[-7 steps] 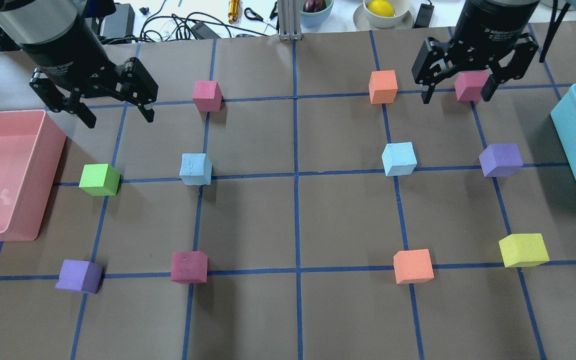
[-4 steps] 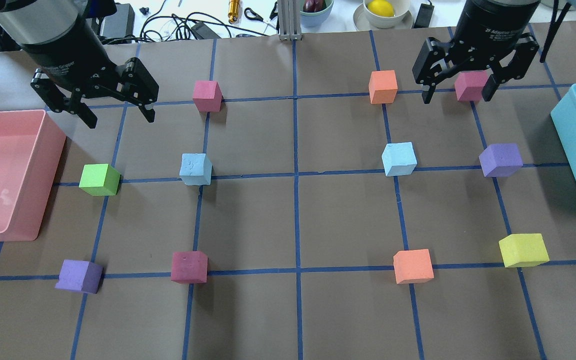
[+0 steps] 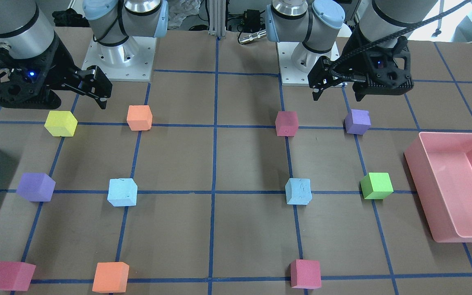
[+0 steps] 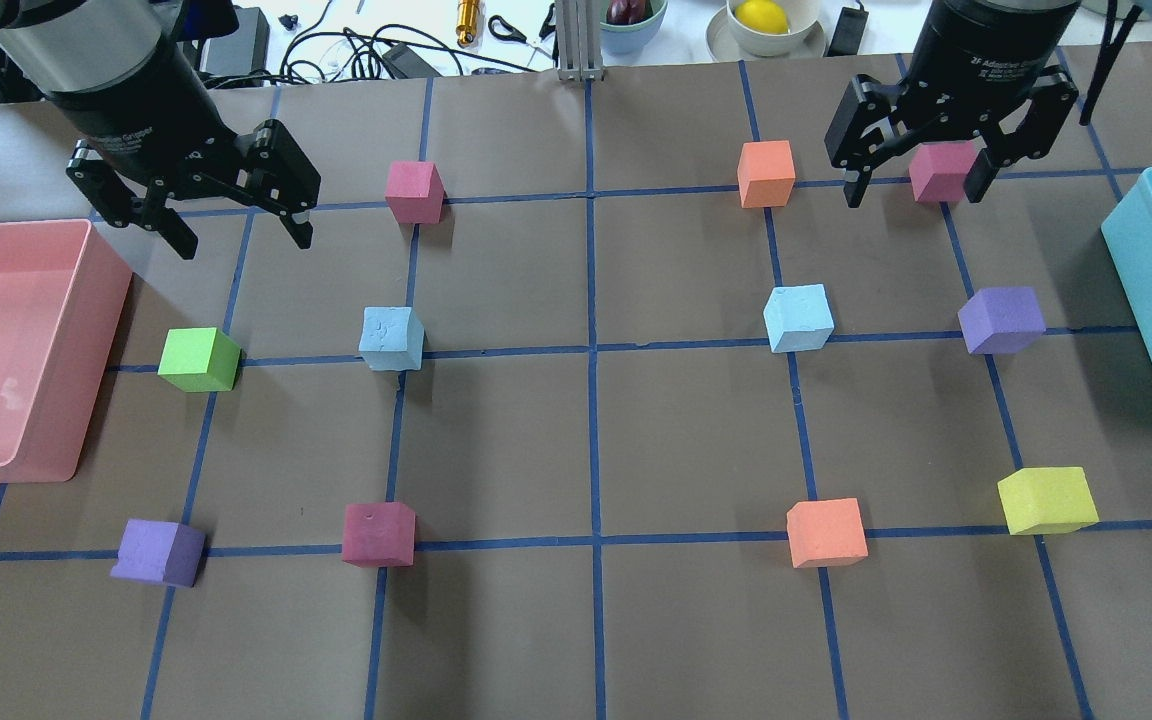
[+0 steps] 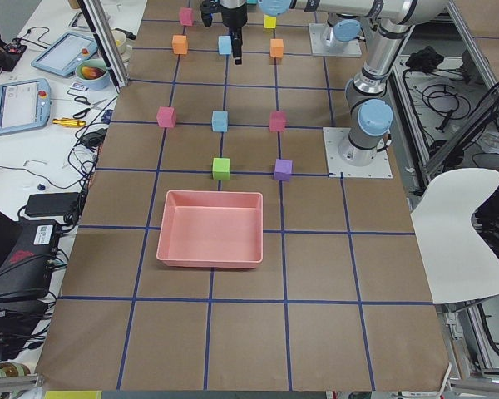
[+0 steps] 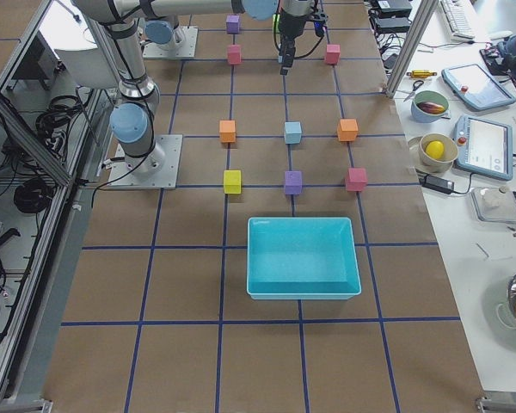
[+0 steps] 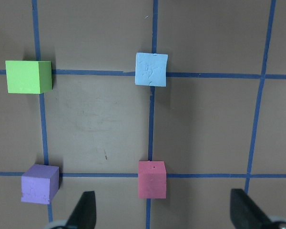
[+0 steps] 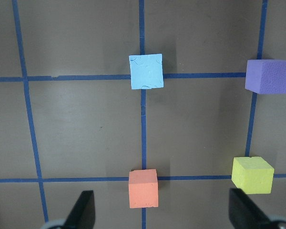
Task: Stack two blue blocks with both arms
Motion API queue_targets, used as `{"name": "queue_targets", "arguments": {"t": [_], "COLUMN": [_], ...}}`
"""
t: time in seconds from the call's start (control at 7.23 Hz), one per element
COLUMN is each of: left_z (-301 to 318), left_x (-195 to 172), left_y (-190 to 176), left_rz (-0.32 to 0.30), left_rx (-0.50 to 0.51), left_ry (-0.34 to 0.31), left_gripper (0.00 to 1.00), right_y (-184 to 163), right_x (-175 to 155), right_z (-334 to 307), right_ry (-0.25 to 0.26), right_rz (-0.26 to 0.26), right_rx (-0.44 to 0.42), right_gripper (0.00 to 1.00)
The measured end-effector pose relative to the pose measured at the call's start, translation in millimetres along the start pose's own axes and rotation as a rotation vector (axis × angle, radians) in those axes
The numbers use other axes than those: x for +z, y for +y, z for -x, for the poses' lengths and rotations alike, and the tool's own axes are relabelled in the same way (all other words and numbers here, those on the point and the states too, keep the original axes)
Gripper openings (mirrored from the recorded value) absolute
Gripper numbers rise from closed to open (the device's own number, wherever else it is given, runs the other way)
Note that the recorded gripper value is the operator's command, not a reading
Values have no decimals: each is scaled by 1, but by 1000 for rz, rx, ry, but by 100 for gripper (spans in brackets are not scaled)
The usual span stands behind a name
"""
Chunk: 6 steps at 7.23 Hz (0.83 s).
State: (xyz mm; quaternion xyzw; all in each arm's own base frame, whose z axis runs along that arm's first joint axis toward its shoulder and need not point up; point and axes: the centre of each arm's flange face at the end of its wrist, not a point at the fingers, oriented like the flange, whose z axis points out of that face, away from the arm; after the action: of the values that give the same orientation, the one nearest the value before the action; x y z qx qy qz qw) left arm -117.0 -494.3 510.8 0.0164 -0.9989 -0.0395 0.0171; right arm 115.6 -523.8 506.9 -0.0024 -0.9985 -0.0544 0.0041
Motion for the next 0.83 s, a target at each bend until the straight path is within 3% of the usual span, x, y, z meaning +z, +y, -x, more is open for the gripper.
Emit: {"name": "queue_targets", "arguments": {"t": [0.83], "left_z": [0], "left_x": [1], "left_y": [6], "left_rz": [-1], "left_rx": [11], "left_ry": [-4], "left_gripper": [100], "right_y": [-1], "right_x": [0], "right_z": [-1], "right_ry": [1], "right_rz": [0], "right_rx": [1], "right_gripper": [100]}}
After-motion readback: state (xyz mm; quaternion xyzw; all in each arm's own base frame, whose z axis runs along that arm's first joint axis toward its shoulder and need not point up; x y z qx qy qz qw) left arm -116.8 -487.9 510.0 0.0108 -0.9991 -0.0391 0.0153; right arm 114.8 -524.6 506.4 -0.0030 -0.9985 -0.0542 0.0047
